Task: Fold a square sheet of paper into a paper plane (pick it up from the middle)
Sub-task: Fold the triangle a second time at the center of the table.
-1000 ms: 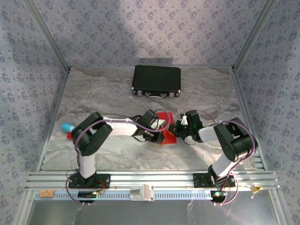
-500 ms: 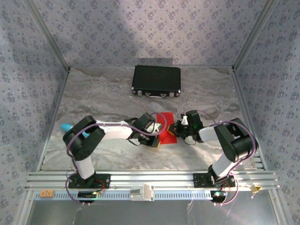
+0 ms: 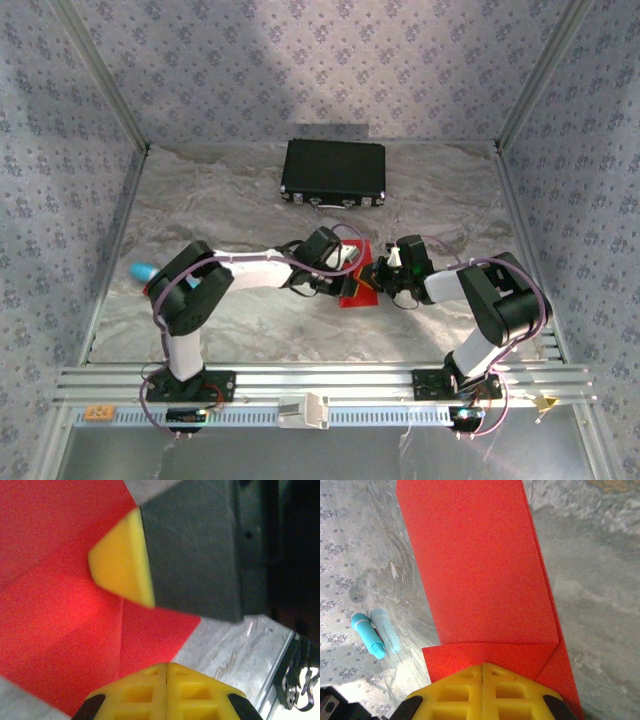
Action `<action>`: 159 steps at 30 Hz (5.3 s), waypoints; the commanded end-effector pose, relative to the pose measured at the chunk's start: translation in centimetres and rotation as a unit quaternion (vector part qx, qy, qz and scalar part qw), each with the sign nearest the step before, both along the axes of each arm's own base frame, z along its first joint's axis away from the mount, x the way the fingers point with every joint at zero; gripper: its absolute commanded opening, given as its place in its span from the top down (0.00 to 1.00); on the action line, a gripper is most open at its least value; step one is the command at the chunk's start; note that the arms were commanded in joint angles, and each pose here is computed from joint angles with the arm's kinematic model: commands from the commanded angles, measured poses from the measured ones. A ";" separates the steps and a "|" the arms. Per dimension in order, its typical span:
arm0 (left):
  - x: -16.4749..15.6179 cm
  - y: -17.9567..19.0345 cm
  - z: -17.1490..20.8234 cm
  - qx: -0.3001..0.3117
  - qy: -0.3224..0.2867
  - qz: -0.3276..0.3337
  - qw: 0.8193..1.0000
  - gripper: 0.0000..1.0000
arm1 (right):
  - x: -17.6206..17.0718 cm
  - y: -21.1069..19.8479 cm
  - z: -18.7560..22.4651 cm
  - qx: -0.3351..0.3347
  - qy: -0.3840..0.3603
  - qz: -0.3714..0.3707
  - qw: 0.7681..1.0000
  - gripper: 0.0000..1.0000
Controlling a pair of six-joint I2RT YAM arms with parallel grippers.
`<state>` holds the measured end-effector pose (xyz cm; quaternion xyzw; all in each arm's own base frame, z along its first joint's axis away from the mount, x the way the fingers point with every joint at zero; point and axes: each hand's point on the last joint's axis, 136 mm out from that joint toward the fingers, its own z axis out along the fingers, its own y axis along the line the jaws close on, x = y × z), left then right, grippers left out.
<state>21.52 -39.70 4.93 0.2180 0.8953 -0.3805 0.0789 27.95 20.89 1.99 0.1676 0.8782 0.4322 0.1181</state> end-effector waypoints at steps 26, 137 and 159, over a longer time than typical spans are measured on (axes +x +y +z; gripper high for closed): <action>-1.4 2.8 -4.5 0.029 0.044 0.019 0.998 0.99 | 0.5 0.1 2.8 -0.019 -0.033 0.026 0.999 1.00; 0.6 -0.8 1.2 -0.037 0.023 0.011 0.999 0.90 | -0.8 -2.2 -2.5 -0.076 0.043 0.000 0.996 1.00; -2.5 3.5 -2.7 0.043 0.051 -0.003 0.998 0.85 | -1.1 -2.9 -3.1 -0.082 0.050 -0.006 0.995 1.00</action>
